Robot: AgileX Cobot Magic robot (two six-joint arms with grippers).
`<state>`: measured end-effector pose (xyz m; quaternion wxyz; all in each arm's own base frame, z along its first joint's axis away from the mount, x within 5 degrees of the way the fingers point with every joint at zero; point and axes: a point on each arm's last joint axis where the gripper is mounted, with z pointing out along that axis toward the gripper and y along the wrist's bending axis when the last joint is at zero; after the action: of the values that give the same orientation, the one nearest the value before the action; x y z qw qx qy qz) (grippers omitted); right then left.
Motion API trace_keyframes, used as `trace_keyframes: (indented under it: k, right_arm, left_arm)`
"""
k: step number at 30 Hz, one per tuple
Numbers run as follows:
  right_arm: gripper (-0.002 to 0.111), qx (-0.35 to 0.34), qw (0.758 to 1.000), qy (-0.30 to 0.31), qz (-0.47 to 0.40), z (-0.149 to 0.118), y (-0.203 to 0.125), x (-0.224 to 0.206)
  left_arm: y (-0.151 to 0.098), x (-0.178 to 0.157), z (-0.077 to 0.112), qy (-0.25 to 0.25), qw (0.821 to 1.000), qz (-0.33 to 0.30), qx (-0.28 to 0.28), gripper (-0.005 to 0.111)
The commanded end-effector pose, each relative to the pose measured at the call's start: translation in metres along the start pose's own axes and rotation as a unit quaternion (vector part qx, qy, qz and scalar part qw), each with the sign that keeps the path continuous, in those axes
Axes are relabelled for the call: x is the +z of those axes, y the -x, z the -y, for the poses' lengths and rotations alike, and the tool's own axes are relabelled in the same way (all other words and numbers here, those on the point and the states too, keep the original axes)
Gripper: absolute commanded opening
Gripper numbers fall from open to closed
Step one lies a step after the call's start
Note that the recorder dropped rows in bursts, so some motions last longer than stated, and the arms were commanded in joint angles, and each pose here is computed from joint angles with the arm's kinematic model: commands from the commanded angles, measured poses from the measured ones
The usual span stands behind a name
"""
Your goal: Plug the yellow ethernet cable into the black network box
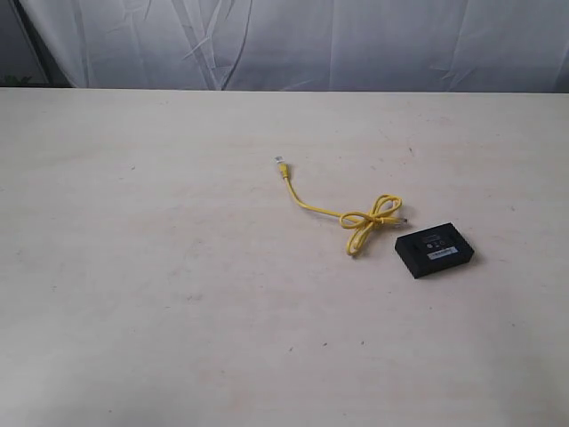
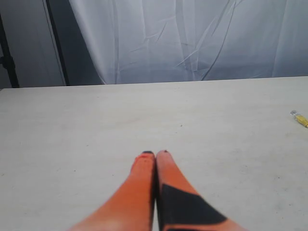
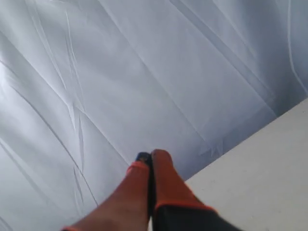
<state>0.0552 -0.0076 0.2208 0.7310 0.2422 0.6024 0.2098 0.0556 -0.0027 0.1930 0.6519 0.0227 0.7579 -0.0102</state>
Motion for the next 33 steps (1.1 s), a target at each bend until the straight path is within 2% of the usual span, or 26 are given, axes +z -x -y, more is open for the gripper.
trace_keyframes:
  k: [1, 6, 9, 14, 18, 21, 23, 26, 30, 33]
  right_arm:
    - [-0.001, -0.018, 0.999, 0.029, 0.030, -0.020, 0.024, -0.001]
    - [-0.001, -0.088, 0.995, 0.035, 0.015, -0.048, 0.055, 0.013]
    - [-0.001, -0.152, 0.988, 0.024, -0.030, -0.063, 0.069, 0.034]
    - [-0.001, -0.229, 0.962, -0.007, -0.150, -0.078, 0.078, 0.074]
    - [-0.001, -0.277, 0.930, -0.019, -0.242, -0.080, 0.074, 0.103]
    - [-0.001, -0.314, 0.894, -0.018, -0.320, -0.079, 0.066, 0.123]
    - [-0.001, -0.334, 0.860, -0.015, -0.385, -0.076, 0.059, 0.134]
    - [-0.001, -0.335, 0.812, -0.016, -0.478, -0.068, 0.043, 0.149]
    - [-0.001, -0.316, 0.767, -0.022, -0.558, -0.052, 0.013, 0.167]
    - [-0.001, -0.326, 0.715, 0.001, -0.618, -0.044, -0.017, 0.176]
  left_arm:
    - [-0.001, 0.000, 0.000, 0.002, 1.000, 0.003, -0.002, 0.000]
    - [-0.001, 0.000, 0.000, 0.002, 1.000, 0.003, -0.002, 0.000]
    - [-0.001, 0.000, 0.000, 0.002, 1.000, 0.003, -0.002, 0.000]
    - [-0.001, 0.000, 0.000, 0.002, 1.000, 0.003, -0.002, 0.000]
    - [-0.001, 0.000, 0.000, 0.002, 1.000, 0.003, -0.002, 0.000]
    - [-0.001, 0.000, 0.000, 0.002, 1.000, 0.003, -0.002, 0.000]
    - [-0.001, 0.000, 0.000, 0.002, 1.000, 0.003, -0.002, 0.000]
    - [-0.001, 0.000, 0.000, 0.002, 1.000, 0.003, -0.002, 0.000]
    - [-0.001, 0.000, 0.000, 0.002, 1.000, 0.003, -0.002, 0.000]
    - [-0.001, 0.000, 0.000, 0.002, 1.000, 0.003, -0.002, 0.000]
